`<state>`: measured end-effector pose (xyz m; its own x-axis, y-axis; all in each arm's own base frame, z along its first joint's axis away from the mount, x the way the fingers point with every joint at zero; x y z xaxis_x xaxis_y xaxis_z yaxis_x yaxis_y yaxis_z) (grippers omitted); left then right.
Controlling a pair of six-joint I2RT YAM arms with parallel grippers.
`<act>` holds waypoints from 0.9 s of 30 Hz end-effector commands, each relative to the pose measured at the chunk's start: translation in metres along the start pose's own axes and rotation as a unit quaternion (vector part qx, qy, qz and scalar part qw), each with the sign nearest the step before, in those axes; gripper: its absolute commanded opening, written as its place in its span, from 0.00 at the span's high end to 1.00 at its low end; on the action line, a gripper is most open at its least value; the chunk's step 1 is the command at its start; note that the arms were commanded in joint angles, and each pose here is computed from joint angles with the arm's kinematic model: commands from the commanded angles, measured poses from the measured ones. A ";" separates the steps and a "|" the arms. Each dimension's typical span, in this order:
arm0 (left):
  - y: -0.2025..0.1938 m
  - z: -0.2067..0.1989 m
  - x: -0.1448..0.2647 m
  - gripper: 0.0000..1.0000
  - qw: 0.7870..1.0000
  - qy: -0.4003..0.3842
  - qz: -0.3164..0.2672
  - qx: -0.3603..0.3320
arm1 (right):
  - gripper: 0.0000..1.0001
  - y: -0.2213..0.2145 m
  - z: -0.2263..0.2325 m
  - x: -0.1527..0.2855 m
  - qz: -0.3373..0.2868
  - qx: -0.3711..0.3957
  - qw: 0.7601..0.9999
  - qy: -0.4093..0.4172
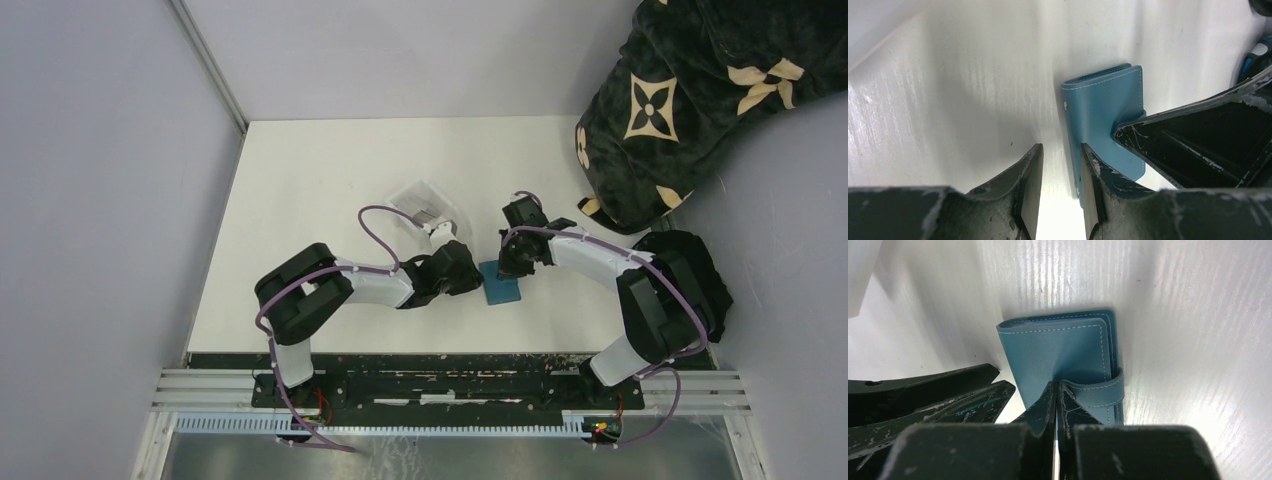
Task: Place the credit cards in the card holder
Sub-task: Close the card holder at the center of the board.
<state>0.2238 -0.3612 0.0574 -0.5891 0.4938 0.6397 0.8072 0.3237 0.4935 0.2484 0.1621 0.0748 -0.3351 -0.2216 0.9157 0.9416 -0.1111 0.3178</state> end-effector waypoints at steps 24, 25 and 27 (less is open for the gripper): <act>0.014 -0.042 -0.005 0.59 0.994 -0.014 0.028 -0.105 | 0.99 -0.043 -0.069 -0.027 0.050 -0.160 0.986 -0.001; 0.013 -0.043 -0.005 0.59 0.994 -0.013 0.031 -0.107 | 0.99 -0.045 -0.069 -0.026 0.049 -0.164 0.985 -0.001; 0.012 -0.043 -0.007 0.59 0.993 -0.012 0.035 -0.111 | 0.99 -0.049 -0.071 -0.025 0.051 -0.173 0.984 -0.004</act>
<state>0.2360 -0.3884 0.0810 -0.5438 0.5210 0.6579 0.8209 0.1672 0.5461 0.2470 0.1417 0.0639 -0.3592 -0.4720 0.8051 0.9070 -0.3797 0.1820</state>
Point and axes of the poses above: each gripper's point midway between its finger pads, its own x axis back along the fingers, its own z axis along the line the jaws close on, y = z × x, the point moved 5 cm from there along x, back along the fingers
